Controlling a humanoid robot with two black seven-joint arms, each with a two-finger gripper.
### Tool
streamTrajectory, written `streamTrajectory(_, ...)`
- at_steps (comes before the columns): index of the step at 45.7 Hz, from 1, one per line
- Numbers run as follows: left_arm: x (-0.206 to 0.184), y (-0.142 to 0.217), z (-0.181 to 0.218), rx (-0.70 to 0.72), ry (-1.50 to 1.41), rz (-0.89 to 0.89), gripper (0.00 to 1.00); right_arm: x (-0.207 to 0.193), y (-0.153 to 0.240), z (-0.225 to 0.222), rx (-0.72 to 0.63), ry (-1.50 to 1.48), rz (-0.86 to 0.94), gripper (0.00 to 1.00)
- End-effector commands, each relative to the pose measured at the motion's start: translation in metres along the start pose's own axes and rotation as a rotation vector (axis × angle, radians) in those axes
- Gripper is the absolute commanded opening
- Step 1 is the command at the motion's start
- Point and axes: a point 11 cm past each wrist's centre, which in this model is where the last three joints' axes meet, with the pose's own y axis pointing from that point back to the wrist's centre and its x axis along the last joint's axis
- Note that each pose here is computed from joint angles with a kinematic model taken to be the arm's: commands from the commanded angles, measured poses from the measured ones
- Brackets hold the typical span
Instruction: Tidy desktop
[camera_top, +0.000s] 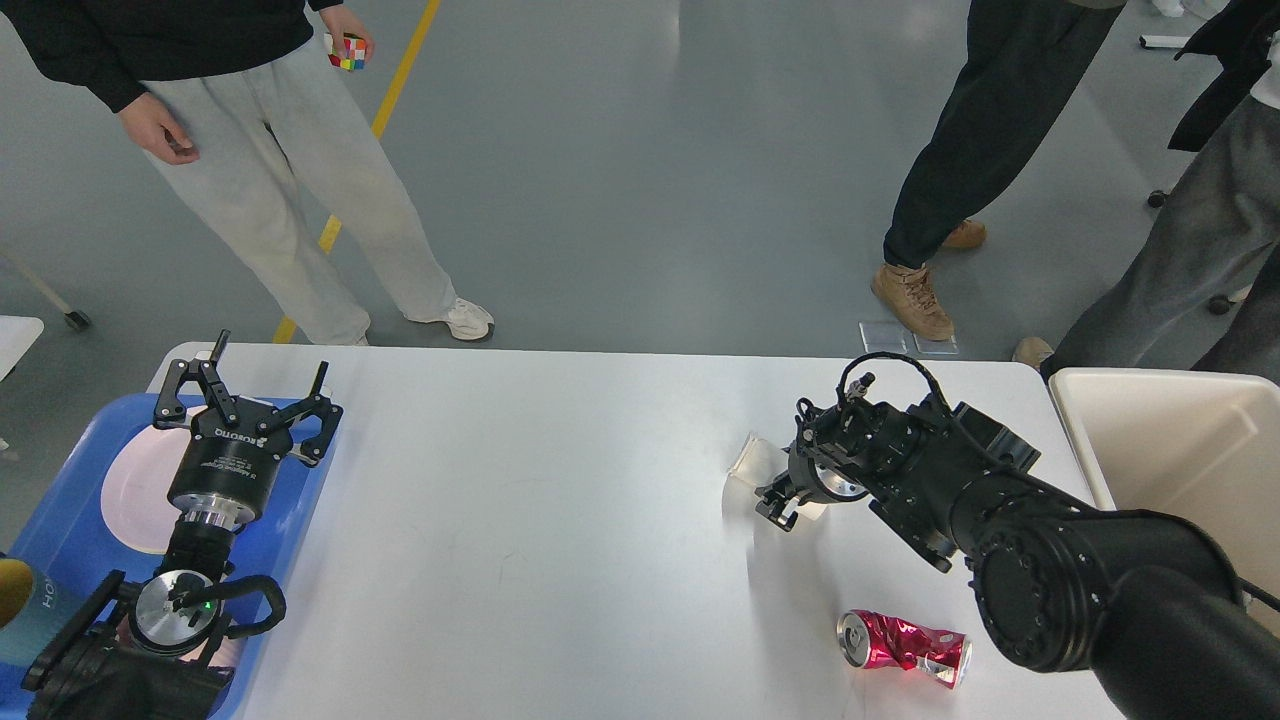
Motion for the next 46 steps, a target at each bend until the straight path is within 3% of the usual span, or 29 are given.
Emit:
streamTrajectory(1, 0.0, 0.0, 0.0, -0.001, 0.0, 0.0, 0.96, 0.002, 0.0, -0.001, 0.004, -0.034, 0.012, 0.0)
streamTrajectory(25, 0.0, 0.0, 0.0, 0.0, 0.0, -0.001, 0.96, 0.002, 0.015, 0.026, -0.003, -0.336, -0.018, 0.0)
streamTrajectory(37, 0.0, 0.0, 0.0, -0.001, 0.0, 0.0, 0.96, -0.009, 0.088, 0.116, -0.092, -0.7, -0.174, 0.0)
streamTrajectory(46, 0.0, 0.0, 0.0, 0.001, 0.0, 0.002, 0.96, 0.013, 0.189, 0.174, -0.201, -0.884, -0.329, 0.0)
